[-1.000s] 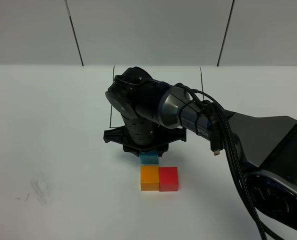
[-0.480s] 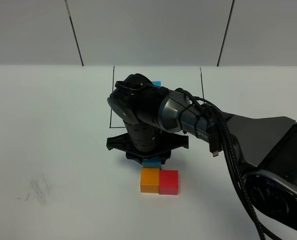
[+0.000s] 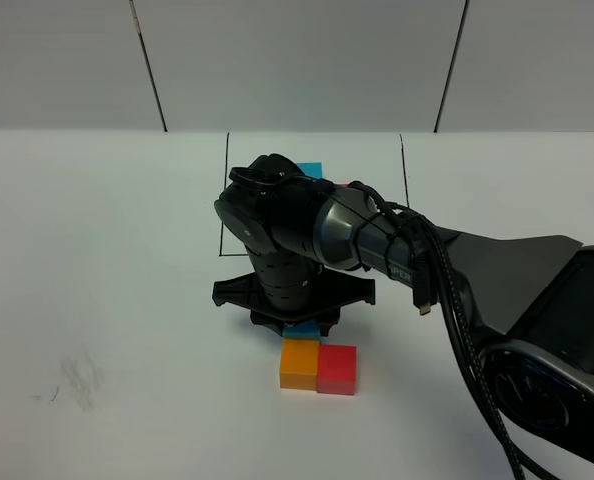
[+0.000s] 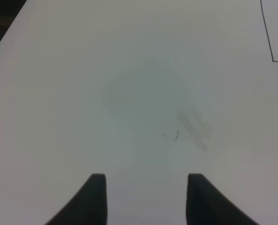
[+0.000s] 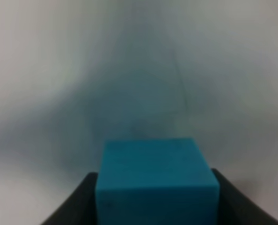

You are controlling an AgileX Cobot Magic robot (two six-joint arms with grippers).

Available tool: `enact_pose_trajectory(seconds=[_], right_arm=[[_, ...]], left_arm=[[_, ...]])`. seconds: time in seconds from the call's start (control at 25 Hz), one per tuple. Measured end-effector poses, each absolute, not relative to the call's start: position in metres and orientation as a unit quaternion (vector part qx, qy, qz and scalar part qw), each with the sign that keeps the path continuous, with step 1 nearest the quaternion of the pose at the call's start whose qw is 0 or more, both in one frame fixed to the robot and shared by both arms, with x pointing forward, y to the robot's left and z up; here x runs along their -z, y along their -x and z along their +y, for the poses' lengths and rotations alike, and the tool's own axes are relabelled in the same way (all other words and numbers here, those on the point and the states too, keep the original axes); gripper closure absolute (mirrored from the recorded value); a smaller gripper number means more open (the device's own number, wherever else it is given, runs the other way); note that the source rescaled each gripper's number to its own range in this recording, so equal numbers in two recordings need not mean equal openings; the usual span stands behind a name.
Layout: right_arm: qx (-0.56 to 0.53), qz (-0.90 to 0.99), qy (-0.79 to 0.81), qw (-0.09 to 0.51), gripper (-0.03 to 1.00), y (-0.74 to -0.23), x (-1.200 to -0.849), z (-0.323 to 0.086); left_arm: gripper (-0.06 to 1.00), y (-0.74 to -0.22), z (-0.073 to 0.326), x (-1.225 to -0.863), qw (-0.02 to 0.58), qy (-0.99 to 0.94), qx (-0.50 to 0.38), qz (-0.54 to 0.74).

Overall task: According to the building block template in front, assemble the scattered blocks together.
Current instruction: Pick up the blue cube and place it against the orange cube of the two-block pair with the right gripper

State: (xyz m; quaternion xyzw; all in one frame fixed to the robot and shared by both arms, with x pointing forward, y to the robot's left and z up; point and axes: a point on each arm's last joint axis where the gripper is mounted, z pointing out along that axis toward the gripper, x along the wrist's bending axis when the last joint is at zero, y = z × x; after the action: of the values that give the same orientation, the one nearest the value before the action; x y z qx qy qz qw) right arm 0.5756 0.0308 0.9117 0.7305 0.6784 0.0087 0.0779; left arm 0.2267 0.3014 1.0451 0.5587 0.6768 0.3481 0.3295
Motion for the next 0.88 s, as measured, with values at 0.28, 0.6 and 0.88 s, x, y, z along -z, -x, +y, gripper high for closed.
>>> enact_pose_trajectory(seconds=[0.28, 0.6, 0.88], right_arm=[[0.005, 0.676, -0.733, 0.071, 0.95, -0.575, -0.900, 0.032], [0.004, 0.678, -0.732, 0.073, 0.95, -0.575, -0.899, 0.032], [0.004, 0.682, -0.728, 0.074, 0.95, -0.575, -0.899, 0.032]], left_arm=[[0.94, -0.227, 0.301, -1.045, 0.329, -0.559, -0.348, 0.677], [0.94, -0.227, 0.301, -1.045, 0.330, -0.558, -0.348, 0.677], [0.94, -0.227, 0.301, -1.045, 0.330, -0.558, -0.348, 0.677]])
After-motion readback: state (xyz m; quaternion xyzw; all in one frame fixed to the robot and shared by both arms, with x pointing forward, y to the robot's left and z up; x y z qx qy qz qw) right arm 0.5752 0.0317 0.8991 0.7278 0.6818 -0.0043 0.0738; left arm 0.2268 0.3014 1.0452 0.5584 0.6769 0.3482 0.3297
